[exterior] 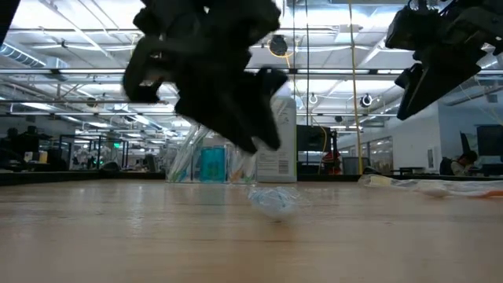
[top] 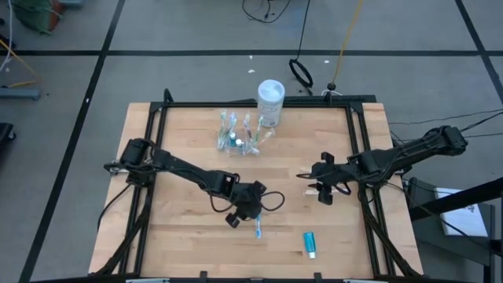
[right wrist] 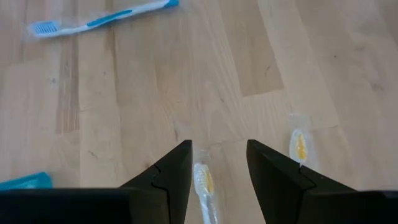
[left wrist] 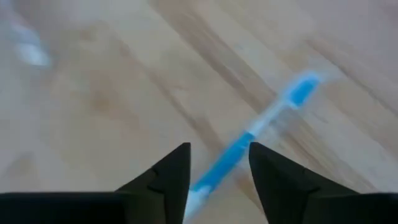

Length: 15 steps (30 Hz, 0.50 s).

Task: Pick & Place toothbrushing station
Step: Put the blue toothbrush into the transparent organizer

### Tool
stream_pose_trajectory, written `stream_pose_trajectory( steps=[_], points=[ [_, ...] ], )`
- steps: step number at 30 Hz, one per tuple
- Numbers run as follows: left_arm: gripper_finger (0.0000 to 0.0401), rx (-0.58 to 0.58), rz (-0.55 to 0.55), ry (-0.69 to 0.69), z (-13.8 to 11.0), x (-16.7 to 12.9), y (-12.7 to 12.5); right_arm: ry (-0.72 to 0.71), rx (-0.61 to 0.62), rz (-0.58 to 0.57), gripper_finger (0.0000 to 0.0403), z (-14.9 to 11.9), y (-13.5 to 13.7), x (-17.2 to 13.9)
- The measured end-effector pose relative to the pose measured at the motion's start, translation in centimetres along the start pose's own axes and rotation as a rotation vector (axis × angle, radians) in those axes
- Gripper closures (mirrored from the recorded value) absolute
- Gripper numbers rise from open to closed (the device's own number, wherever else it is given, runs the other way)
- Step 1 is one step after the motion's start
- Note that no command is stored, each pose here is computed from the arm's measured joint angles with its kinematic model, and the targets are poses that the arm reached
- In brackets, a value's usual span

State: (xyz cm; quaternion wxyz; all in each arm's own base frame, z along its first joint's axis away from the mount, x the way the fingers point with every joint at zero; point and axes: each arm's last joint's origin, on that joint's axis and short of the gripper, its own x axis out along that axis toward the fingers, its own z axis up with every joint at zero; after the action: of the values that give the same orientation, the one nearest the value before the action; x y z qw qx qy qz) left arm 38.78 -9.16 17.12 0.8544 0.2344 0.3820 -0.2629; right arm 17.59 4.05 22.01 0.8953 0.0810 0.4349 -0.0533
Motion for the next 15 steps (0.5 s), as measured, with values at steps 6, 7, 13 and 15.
stream_pose_trajectory(
  steps=[6, 7, 13, 15],
  points=[
    [0.0218, 0.105, -0.061, 0.036, -1.2, 2.8, -0.8, -0.023, -0.037, 0.01, 0.0257, 0.2, 0.1, 0.0],
    [0.0217, 0.113, -0.064, 0.034, -1.3, 3.2, -0.8, -0.025, -0.037, 0.01, 0.0257, 0.2, 0.1, 0.0],
    [0.0222, 0.11, -0.099, 0.05, -2.1, 4.2, -0.7, -0.024, -0.037, 0.01, 0.0257, 0.2, 0.1, 0.0],
    [0.0239, 0.108, -0.108, 0.049, -2.2, 4.3, -0.6, -0.024, -0.037, 0.01, 0.0257, 0.2, 0.1, 0.0]
  ],
)
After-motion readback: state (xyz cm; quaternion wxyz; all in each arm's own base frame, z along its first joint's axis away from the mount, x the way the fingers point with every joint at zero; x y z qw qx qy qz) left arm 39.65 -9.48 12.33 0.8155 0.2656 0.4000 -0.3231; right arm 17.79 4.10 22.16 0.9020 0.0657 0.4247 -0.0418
